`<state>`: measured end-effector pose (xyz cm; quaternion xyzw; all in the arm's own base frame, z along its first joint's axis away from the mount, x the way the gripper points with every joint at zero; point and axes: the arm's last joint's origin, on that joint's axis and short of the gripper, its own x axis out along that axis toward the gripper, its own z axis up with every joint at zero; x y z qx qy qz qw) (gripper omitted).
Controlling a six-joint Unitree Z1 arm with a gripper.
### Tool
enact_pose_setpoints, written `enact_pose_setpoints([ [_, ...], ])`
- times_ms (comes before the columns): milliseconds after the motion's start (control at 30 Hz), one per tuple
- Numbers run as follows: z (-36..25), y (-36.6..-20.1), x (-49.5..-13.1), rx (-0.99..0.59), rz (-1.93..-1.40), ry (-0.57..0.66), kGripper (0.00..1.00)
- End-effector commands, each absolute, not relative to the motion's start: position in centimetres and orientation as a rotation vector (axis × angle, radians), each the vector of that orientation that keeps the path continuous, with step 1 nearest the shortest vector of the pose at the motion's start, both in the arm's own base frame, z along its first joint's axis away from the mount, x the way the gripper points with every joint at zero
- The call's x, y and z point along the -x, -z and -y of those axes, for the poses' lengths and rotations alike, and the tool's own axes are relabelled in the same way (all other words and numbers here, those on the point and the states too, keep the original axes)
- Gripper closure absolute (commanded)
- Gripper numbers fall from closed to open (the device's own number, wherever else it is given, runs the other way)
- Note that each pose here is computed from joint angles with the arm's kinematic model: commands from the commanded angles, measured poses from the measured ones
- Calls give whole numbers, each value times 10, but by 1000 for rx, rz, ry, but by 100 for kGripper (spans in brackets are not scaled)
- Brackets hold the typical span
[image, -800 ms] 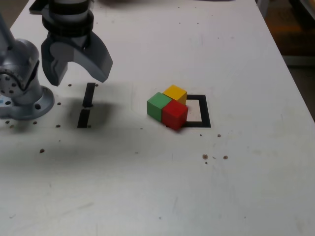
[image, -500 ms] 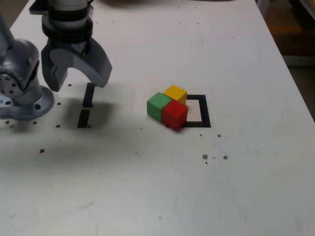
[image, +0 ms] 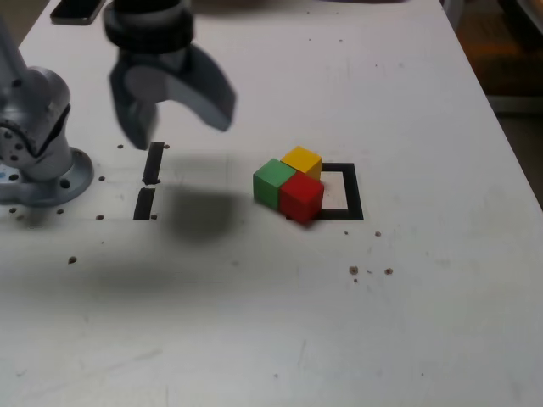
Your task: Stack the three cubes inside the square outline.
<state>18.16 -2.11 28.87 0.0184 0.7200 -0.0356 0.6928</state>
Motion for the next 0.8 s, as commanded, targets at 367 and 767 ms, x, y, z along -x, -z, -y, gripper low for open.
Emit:
enact_pose_setpoints([
  [367, 41, -296, -249, -181, -1593, 199, 3],
  [767, 29, -289, -253, -543, -1621, 305, 3],
])
